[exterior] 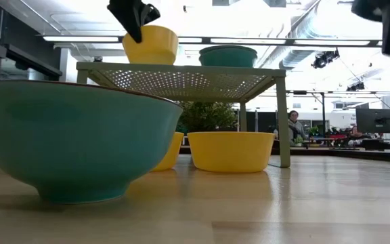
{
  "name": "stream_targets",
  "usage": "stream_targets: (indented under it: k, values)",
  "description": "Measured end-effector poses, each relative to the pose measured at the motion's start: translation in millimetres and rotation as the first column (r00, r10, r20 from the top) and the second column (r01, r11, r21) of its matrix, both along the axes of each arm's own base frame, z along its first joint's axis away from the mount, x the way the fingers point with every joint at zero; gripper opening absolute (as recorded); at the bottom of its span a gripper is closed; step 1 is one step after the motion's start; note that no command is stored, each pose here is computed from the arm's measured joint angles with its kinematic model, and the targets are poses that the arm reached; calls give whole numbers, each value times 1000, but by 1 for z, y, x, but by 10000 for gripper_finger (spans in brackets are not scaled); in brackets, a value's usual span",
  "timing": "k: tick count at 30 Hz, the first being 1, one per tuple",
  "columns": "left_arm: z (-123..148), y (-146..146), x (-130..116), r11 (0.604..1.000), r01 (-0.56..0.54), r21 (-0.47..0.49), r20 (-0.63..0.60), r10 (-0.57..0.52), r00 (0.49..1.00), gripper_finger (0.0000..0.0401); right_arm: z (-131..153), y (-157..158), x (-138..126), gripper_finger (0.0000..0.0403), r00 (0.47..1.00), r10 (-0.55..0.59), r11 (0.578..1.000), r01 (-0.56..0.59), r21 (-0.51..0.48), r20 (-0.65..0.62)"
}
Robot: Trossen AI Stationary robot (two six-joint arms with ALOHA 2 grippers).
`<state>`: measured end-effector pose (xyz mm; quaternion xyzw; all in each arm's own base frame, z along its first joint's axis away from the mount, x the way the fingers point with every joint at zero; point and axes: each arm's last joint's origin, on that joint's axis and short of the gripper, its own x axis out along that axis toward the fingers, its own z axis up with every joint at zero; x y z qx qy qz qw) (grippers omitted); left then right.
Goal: Pick & Place Mini bowls
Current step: Put the yellow bowl on the shelf, then stack the blue patterned bowl on top of the blue patterned bowl on the shelf
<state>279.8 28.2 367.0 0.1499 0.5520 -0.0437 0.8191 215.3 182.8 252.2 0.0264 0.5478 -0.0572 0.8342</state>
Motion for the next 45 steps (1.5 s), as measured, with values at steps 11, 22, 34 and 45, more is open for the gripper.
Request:
stream_targets:
  k: [11,22,34,45]
  values:
    - [-28,1,26,994,-98,-47,-89,93,992,0,-6,-1,1,181,996,-68,997,69,-16,52]
    - [-42,3,36,992,-124,-36,-148,117,982,0,-5,0,1,181,998,-19,999,20,-32,55]
    - [-43,2,34,993,-96,-64,-172,84,982,17,-6,1,1,181,999,-3,1000,3,-22,43]
    - [-31,0,36,991,-47,-128,-130,31,991,157,-5,1,1,181,999,4,1000,-3,-24,42]
